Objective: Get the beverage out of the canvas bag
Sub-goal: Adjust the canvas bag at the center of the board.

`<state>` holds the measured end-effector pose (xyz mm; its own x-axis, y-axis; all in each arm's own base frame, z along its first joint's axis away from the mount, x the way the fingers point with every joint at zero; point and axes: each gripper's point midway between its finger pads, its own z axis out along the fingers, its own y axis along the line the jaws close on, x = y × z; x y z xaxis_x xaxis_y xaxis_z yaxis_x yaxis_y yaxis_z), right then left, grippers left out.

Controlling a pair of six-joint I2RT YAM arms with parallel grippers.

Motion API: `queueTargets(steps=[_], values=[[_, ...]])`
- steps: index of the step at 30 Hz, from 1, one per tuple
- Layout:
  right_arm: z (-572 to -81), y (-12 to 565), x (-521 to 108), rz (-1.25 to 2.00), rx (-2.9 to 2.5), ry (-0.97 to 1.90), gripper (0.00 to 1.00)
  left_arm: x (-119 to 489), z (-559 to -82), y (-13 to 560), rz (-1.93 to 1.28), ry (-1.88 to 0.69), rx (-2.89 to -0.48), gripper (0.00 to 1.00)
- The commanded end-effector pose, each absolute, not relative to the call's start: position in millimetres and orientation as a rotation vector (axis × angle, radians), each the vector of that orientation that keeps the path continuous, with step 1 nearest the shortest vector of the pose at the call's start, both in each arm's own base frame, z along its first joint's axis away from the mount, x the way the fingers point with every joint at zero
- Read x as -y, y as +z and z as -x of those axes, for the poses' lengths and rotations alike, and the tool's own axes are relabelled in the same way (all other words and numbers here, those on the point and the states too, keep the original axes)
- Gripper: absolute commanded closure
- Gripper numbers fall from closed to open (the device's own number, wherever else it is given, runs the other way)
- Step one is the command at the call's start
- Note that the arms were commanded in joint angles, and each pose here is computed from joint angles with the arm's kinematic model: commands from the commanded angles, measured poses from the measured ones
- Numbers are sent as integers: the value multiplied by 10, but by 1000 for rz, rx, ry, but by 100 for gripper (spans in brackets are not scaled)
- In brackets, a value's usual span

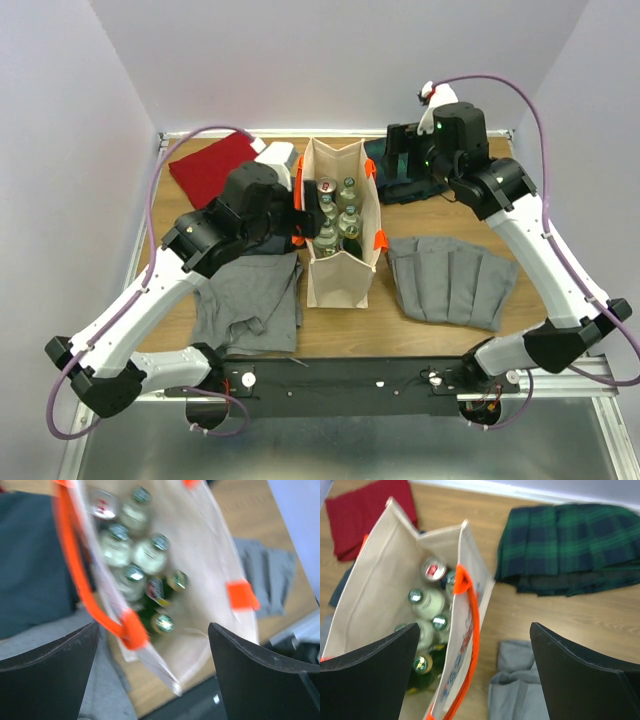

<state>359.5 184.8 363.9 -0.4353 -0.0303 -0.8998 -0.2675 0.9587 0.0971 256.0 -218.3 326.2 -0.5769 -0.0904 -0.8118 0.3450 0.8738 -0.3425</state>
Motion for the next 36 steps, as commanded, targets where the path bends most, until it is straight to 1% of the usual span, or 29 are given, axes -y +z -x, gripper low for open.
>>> queueTargets(steps=[1,5,7,11,16,20,26,27,31,36], values=[[-3299,3473,-1950,319,-2054,387,0,2410,-2094,2978,-302,-580,-2232,1],[-3228,3524,-2000,320,-2053,444,0,2367,-1835,2704,-271,-502,-2303,1],[-3197,3633,-2036,290,-2031,495,0,2222,-1742,2593,-188,-478,-2331,1],[-3054,3828,-2166,278,-1992,640,0,1962,-1684,2607,-80,-470,-2272,1],[-2917,3991,-2356,313,-1939,808,0,1711,-1808,2924,26,-455,-2116,1],[-2978,3844,-2416,325,-2009,800,0,1677,-1936,3064,70,-417,-2045,1],[-3078,3622,-2471,353,-2081,715,2,1921,-2098,2914,64,-316,-2112,1],[-3105,3513,-2482,369,-2117,684,2,1981,-2120,2862,54,-302,-2130,1],[-3091,3518,-2554,409,-2127,625,2,2057,-2132,2802,43,-306,-2147,1],[-2966,3605,-2684,457,-2107,647,2,2038,-2136,2798,71,-319,-2133,1]])
